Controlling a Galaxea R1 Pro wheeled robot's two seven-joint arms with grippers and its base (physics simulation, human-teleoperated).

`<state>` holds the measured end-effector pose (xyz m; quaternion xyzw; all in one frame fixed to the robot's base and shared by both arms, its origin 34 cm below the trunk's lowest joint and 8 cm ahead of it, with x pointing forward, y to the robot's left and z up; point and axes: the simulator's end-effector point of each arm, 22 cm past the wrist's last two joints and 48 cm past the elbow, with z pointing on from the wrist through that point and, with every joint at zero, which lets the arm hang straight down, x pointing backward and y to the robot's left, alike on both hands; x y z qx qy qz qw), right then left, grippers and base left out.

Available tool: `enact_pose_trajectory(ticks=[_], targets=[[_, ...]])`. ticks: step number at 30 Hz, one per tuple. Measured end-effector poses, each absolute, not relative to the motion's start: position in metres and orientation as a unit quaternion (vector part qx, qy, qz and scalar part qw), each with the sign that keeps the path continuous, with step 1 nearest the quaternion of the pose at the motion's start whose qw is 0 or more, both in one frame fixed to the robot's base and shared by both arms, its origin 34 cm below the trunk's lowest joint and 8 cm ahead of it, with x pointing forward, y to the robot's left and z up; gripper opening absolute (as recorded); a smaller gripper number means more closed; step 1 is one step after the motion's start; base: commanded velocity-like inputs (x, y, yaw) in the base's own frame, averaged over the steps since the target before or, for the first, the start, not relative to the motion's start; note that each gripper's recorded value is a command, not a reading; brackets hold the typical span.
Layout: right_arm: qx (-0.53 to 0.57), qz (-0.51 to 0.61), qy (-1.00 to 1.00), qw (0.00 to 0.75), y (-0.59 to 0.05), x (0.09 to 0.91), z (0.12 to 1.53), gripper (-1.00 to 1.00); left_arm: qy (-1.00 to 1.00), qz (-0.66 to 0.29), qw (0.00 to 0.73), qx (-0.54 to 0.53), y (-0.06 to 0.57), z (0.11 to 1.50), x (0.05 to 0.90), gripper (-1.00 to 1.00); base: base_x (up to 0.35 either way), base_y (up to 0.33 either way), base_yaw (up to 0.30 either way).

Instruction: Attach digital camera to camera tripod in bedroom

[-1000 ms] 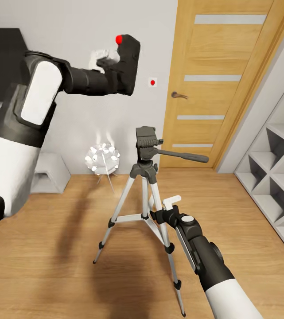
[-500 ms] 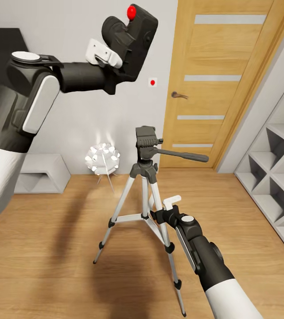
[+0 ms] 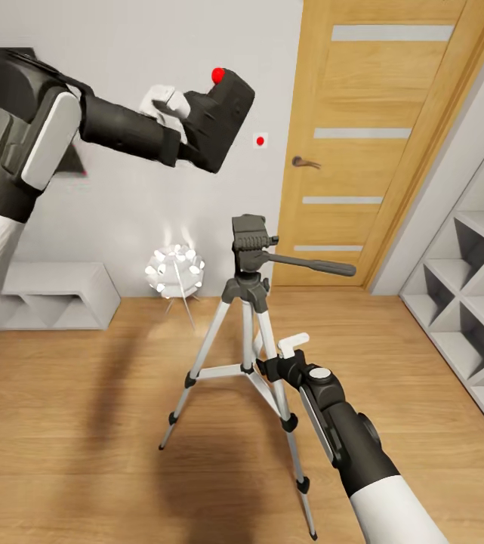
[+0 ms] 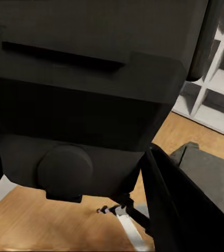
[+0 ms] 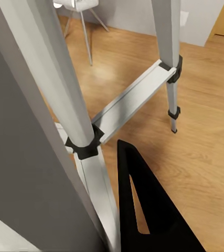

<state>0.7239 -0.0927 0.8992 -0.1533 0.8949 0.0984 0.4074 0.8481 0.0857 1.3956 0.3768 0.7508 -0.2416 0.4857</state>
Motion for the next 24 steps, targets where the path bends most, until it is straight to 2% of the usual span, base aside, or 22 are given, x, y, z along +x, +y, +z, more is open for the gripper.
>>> enact_pose_trajectory(ticks=[5,11,24], targets=[[-0.152,0.098,0.895,0.407,-0.093,0.723,0.899,-1.00,0.737,-0.240,0.470,0.422,0.073,1.428,0.829,-1.00,0.000,0.000,0.000],[-0.153,0.097,0.895,0.407,-0.093,0.724,0.899,-1.00,0.743,-0.198,0.412,0.488,0.055,1.399,0.813,-1.00,0.000,0.000,0.000],[-0.154,0.097,0.895,0.408,-0.092,0.724,0.899,-1.00,0.737,-0.203,0.362,0.533,0.054,1.376,0.788,-1.00,0.000,0.000,0.000]])
